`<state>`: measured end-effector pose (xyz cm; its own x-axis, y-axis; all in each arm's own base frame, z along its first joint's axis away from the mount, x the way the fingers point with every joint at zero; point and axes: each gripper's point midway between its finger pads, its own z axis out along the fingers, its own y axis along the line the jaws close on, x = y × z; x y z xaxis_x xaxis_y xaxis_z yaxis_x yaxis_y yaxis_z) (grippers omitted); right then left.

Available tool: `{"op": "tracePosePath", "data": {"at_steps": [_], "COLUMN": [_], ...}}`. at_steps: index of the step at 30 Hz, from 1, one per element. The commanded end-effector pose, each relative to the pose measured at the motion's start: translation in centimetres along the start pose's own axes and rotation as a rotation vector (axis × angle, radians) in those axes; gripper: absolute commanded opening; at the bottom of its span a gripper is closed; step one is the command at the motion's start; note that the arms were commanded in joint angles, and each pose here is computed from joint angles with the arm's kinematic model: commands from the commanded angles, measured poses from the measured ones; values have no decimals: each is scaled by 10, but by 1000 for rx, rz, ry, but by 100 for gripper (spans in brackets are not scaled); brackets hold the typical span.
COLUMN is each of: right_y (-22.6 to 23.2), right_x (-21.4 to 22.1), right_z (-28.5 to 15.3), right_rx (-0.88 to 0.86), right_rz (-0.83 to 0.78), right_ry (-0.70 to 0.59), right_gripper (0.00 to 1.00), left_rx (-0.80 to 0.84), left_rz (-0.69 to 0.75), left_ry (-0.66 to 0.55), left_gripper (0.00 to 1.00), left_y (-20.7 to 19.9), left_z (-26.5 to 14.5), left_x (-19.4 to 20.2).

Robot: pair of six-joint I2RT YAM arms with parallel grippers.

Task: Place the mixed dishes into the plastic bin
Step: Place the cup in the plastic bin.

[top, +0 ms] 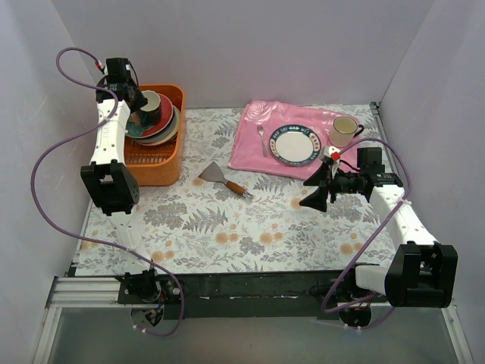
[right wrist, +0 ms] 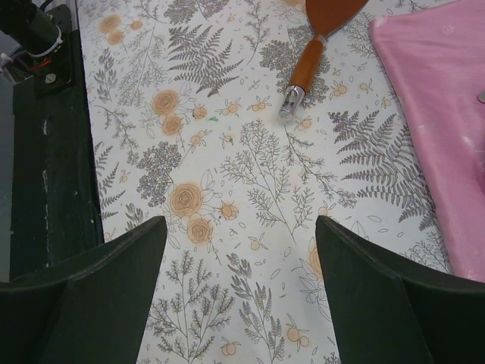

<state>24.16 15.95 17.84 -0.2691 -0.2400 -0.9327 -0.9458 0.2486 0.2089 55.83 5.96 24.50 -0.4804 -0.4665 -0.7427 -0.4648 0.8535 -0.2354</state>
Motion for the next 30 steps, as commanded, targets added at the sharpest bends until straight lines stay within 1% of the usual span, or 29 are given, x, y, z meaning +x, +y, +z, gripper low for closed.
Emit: {"op": "tracePosePath", "data": {"at_steps": [1, 20, 23, 27, 28, 30], "right_y": [3, 4, 5, 5, 5, 5], "right_x": [-5, -6, -6, -7, -7, -8], "right_z": [-1, -1, -1, -1, -1, -1], "right_rx": [-13, -19, -19, -18, -18, -17], "right_rz": [-22, -23, -22, -25, -28, -29], "right_ry": [-31, -37, -37, -38, -38, -37], "right_gripper": [87, 87, 87, 87, 87, 87], "left_rx": [1, -3, 1, 7, 7, 13], "left_rz": [-19, -37, -43, -51, -51, -56], "left_ry": [-50, -120, -130, -146, -146, -153], "left_gripper": [29, 43, 50, 55, 58, 58], "left_y": [0, -1, -1, -2, -2, -2], "left_z": [-4, -22, -28, -35, -36, -41], "left_x": [-15, -38, -41, -45, -45, -47]}}
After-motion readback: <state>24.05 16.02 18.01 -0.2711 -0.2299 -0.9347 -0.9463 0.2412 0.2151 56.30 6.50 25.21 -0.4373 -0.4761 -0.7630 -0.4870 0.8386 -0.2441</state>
